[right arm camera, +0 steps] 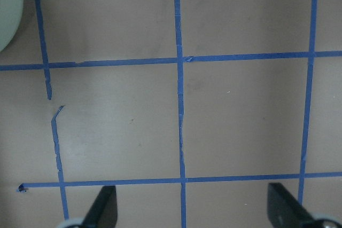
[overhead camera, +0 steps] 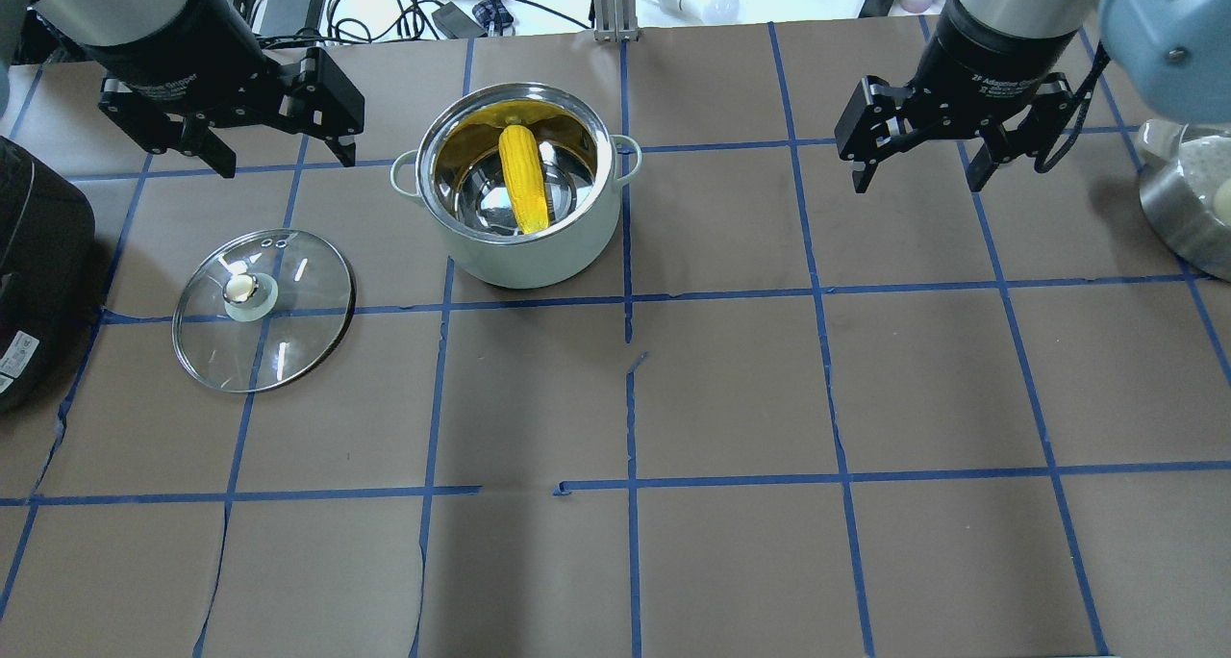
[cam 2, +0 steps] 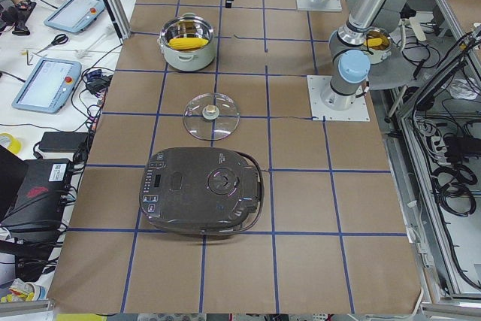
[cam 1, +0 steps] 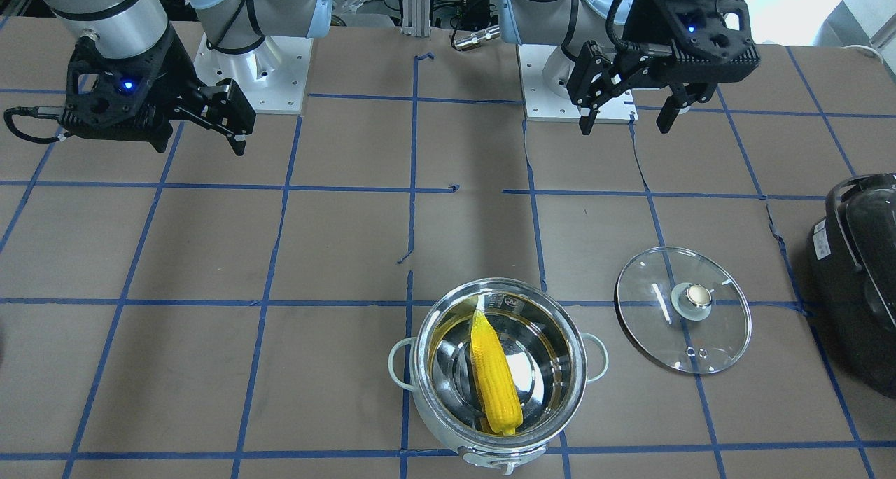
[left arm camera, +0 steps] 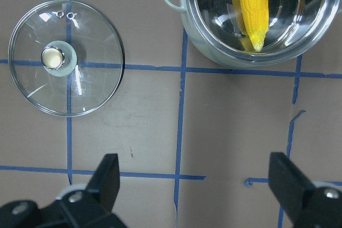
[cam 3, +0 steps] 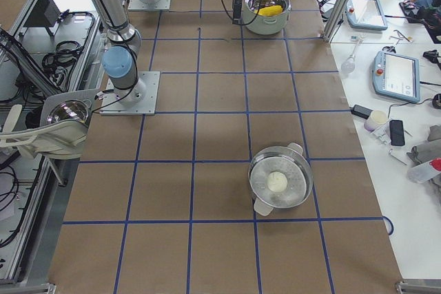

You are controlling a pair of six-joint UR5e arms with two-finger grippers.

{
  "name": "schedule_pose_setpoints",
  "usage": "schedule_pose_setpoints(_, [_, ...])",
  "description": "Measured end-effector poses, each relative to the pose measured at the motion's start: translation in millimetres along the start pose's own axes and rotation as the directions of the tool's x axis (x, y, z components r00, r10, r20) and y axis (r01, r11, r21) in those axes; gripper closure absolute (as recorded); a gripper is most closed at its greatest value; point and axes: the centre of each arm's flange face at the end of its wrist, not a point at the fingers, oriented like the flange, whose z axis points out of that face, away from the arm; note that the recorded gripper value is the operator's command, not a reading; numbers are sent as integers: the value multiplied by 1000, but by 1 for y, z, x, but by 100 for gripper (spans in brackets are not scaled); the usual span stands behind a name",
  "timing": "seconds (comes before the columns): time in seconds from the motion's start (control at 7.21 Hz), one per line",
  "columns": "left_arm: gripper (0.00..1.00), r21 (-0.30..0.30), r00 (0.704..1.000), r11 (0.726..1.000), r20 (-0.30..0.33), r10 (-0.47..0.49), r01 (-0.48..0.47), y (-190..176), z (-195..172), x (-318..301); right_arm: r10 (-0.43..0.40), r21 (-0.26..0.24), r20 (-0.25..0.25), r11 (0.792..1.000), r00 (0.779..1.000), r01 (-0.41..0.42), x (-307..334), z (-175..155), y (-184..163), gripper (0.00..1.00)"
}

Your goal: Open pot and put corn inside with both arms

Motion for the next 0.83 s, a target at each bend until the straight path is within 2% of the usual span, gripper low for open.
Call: schedule_pose_setpoints(0.83, [0, -2, 1000, 1000, 1, 1, -1, 0, 1, 0, 8, 14, 2, 1000, 1000, -8, 1, -1, -1, 0])
